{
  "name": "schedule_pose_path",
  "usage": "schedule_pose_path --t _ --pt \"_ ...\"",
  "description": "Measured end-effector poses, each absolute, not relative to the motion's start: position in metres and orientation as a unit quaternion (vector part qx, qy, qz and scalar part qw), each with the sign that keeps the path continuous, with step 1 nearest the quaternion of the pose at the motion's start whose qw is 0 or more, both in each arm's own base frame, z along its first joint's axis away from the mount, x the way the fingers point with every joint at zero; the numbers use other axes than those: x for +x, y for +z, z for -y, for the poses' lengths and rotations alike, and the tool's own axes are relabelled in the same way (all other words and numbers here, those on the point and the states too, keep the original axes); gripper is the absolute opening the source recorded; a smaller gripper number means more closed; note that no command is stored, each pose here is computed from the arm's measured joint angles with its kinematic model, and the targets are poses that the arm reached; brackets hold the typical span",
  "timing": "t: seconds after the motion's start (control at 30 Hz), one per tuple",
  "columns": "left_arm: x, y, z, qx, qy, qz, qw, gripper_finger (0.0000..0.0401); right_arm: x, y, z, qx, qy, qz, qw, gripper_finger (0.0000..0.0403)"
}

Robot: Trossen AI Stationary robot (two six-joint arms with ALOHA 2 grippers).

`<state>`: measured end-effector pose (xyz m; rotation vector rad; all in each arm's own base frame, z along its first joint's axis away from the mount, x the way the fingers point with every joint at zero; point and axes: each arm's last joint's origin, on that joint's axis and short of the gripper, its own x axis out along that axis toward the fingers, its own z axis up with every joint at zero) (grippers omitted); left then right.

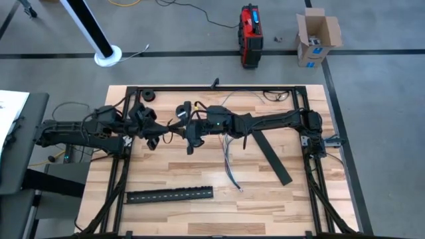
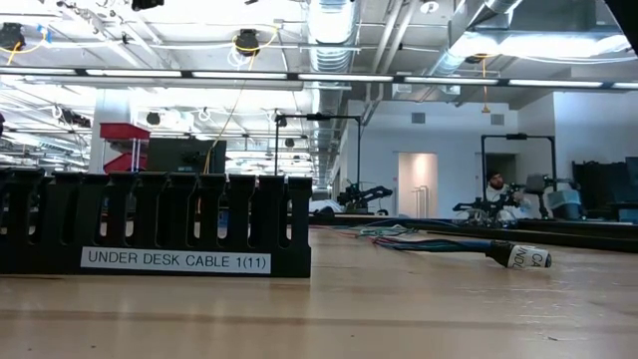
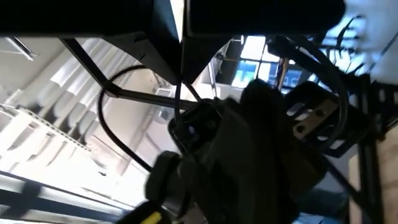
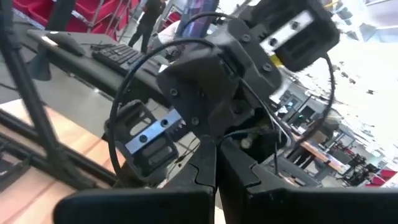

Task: Ziptie cables
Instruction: Wrap the cable wires with the black zip tie

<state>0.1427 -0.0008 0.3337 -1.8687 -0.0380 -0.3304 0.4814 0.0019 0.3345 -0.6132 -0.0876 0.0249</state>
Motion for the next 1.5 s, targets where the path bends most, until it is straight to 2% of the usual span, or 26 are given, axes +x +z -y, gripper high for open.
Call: schedule_pose_path --t 0.5,0.73,1.23,1.4,1.5 --pt "0.135 0.326 0.002 -0.827 -0.109 -0.023 0.551 0.0 0.481 0.331 -0.016 -0.321 0.008 0.025 0.947 0.0" --pt "0.129 0.329 0.0 -0.83 -0.101 0.008 0.549 0.0 0.481 0.329 -0.021 -0.326 0.016 0.015 0.945 0.0" --pt "0.141 0.322 0.002 -0.829 -0.097 -0.034 0.549 0.0 0.481 0.328 -0.029 -0.338 0.026 0.017 0.941 0.0" --pt "0.14 0.324 0.002 -0.817 -0.11 -0.033 0.564 0.0 0.481 0.329 -0.029 -0.336 0.023 0.016 0.942 0.0" --pt "0.136 0.329 0.002 -0.791 -0.127 -0.016 0.598 0.0001 0.481 0.329 -0.028 -0.335 0.01 0.014 0.942 0.0"
